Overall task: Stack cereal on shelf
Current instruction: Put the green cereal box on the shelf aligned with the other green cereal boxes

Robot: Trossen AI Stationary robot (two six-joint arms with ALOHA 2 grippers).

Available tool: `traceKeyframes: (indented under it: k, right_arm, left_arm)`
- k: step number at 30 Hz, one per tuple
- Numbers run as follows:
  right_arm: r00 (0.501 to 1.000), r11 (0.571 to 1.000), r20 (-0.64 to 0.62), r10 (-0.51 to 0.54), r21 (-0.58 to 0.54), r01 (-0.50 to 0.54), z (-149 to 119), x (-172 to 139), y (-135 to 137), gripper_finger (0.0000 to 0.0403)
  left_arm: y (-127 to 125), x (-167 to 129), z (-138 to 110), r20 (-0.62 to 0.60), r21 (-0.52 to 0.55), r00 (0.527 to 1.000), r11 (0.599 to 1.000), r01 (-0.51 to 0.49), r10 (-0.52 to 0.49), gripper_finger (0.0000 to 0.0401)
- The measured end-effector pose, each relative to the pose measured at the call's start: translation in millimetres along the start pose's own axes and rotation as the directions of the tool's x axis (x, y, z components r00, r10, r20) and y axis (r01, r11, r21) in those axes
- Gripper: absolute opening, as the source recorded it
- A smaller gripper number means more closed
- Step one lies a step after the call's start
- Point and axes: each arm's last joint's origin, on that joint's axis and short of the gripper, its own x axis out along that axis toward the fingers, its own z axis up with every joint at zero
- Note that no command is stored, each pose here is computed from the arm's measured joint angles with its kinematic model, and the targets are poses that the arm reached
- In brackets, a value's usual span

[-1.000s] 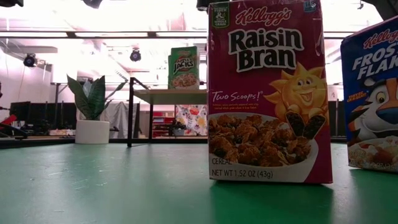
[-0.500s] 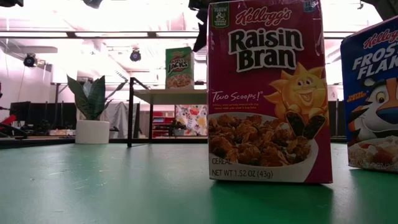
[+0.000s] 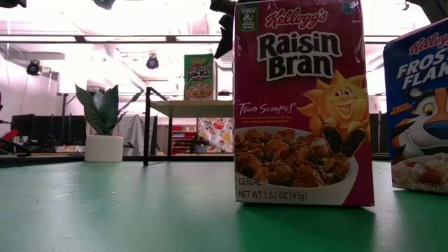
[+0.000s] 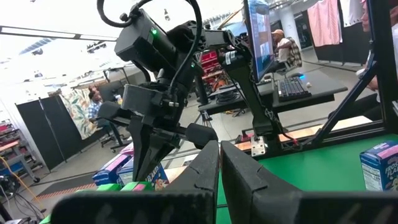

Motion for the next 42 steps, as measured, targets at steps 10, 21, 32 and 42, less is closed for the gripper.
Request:
traceKeyframes:
  k: [10,21,32,42]
  right_arm:
    - [0.999,0.999,0.019,-0.047,-0.017,0.048,9,-10,-1,0.0012]
    - [0.974,0.984,0.141,0.176,-0.017,-0.175,29,-40,39,0.0012]
    - [0.931,0.938,0.119,0.345,-0.012,-0.346,37,-74,108,0.0012]
    - [0.951,0.951,0.036,0.307,-0.048,-0.305,17,-66,148,0.0012]
  left_arm:
    - [0,0,0,0.000,0.000,1.000,1.000,0.000,0.000,0.0000]
    - [0,0,0,0.000,0.000,1.000,1.000,0.000,0.000,0.0000]
    - [-2,5,-3,-0.021,-0.013,1.000,1.000,0.008,-0.008,0.0000]
    - [-7,27,-20,-0.186,-0.001,0.972,0.989,-0.147,0.144,0.0000]
